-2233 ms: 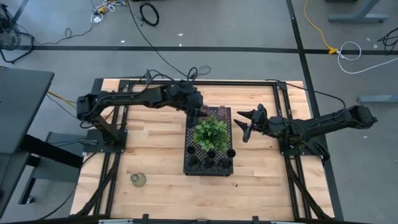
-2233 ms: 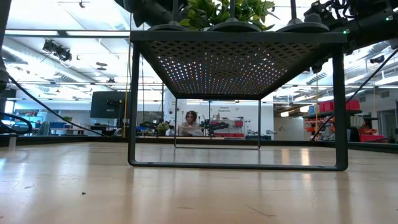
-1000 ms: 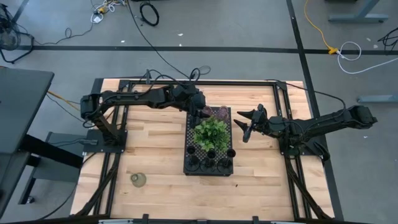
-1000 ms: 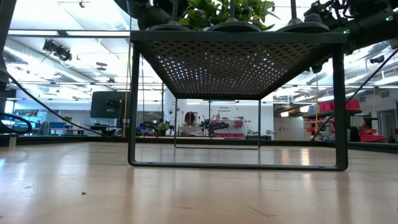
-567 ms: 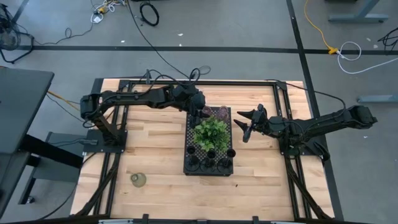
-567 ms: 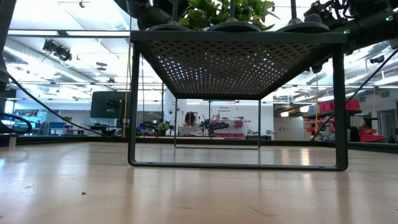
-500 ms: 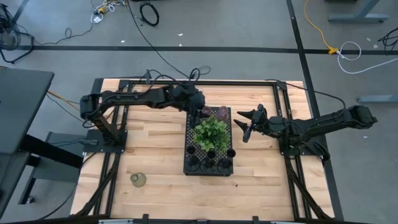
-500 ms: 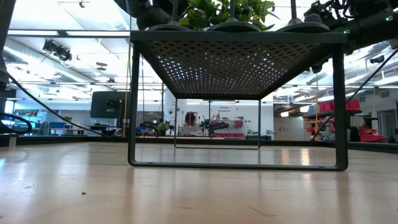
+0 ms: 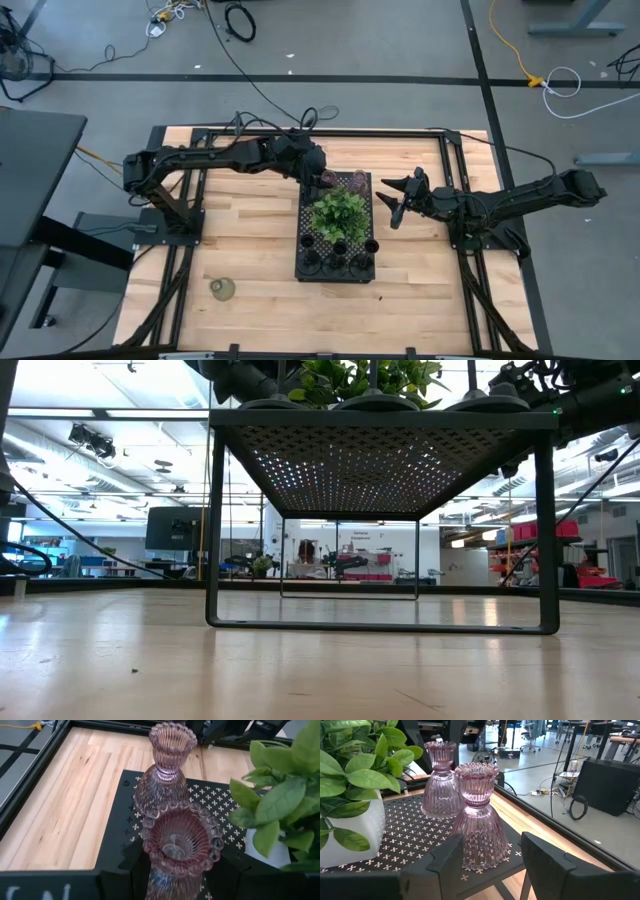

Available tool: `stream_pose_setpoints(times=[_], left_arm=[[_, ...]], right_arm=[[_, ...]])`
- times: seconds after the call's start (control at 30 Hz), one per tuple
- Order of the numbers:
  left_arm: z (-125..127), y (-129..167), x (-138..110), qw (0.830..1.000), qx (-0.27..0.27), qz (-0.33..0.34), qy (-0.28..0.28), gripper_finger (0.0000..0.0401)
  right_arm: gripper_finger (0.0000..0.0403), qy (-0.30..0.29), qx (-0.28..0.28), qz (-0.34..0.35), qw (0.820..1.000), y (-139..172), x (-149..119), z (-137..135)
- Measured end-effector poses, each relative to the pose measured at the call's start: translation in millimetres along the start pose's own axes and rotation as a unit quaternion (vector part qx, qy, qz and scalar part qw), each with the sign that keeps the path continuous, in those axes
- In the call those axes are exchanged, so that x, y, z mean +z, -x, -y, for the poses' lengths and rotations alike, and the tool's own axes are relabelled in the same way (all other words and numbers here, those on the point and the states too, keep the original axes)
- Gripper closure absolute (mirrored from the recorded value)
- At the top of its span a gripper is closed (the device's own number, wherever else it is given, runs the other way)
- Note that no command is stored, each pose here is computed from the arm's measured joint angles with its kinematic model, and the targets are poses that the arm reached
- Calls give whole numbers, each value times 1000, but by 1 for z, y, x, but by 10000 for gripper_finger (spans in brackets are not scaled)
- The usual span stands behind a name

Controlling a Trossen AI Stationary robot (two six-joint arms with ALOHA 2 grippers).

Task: Pick & Place candle stick holders
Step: Align the pink glass candle holder with the other glass candle holder on the shelf

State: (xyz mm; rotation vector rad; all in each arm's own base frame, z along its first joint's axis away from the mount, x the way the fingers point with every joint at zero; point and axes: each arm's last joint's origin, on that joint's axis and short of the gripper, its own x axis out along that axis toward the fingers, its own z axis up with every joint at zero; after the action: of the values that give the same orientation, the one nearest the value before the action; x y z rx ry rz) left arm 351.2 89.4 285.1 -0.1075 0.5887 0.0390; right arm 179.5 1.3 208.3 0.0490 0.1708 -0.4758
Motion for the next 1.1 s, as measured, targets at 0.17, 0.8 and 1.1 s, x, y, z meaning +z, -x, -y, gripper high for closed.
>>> stream_pose_setpoints(times=[0.17,0.8,1.1], left_arm=[[1,5,2,1000,0,4,-1,239],[2,9,8,1000,0,30,-3,238],[2,2,8,999,-5,35,5,238]], right_arm=[[202,0,0,1,1000,0,0,0],[202,-3,0,1,1000,0,0,0],[202,-3,0,2,1000,0,1,0]])
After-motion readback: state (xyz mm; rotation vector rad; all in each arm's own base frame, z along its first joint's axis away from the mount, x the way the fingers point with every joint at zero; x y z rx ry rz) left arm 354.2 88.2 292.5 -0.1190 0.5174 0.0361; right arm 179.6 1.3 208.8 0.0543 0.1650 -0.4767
